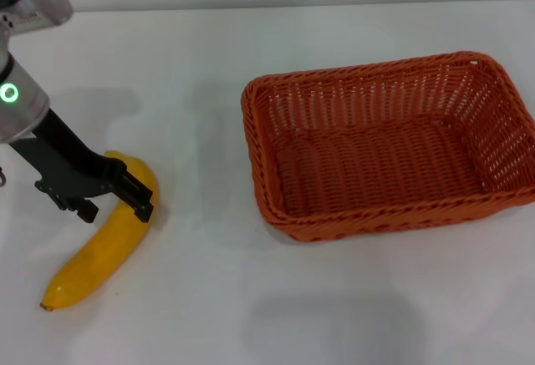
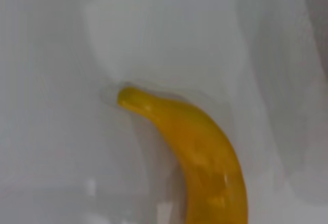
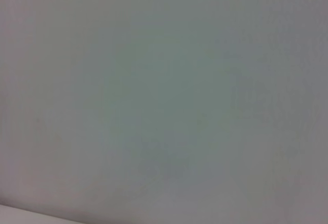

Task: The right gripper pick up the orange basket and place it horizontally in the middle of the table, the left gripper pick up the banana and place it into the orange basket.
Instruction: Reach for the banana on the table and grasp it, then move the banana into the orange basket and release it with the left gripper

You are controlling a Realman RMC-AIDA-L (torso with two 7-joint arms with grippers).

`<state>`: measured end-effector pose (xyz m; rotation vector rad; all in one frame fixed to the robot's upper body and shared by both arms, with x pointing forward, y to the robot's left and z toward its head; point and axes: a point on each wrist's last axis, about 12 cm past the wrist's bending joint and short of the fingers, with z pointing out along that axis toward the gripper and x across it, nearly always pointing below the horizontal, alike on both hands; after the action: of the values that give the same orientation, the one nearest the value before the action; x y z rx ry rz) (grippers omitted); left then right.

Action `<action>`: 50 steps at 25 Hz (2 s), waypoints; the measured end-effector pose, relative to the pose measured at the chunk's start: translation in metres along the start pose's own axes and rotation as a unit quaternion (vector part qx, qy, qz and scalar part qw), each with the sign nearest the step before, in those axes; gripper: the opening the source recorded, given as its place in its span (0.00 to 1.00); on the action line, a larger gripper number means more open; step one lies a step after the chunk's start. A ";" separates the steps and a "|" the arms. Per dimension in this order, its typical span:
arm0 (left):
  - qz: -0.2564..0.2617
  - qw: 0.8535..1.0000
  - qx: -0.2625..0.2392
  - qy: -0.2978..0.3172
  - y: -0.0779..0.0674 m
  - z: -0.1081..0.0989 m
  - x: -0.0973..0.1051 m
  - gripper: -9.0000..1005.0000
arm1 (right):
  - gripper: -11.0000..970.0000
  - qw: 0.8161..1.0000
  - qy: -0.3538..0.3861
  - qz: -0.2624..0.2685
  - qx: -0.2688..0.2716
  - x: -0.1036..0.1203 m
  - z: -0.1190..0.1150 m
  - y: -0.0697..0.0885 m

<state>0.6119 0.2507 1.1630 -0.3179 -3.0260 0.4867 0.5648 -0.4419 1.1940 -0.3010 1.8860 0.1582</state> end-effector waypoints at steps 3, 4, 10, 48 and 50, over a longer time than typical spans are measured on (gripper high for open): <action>0.004 1.000 -0.013 0.007 -0.002 0.008 -0.001 0.87 | 0.90 1.000 -0.001 0.003 -0.002 0.000 0.001 0.002; 0.004 1.000 -0.013 0.007 -0.002 0.008 -0.001 0.87 | 0.90 1.000 -0.001 0.003 -0.002 0.000 0.001 0.002; 0.013 1.000 -0.024 -0.010 -0.004 0.019 -0.005 0.86 | 0.90 1.000 0.000 0.006 -0.004 0.001 0.002 0.003; 0.237 0.959 -0.026 -0.155 -0.113 -0.094 -0.067 0.52 | 0.90 0.999 -0.034 0.020 -0.028 -0.017 0.010 0.011; 0.276 0.949 -0.023 -0.153 -0.137 -0.095 -0.070 0.53 | 0.90 0.999 -0.035 0.015 -0.039 -0.020 0.016 0.016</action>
<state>0.6624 0.1373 1.2950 -1.2196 -3.2135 0.5354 0.5805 -0.4200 1.2068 -0.3152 1.8176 0.2599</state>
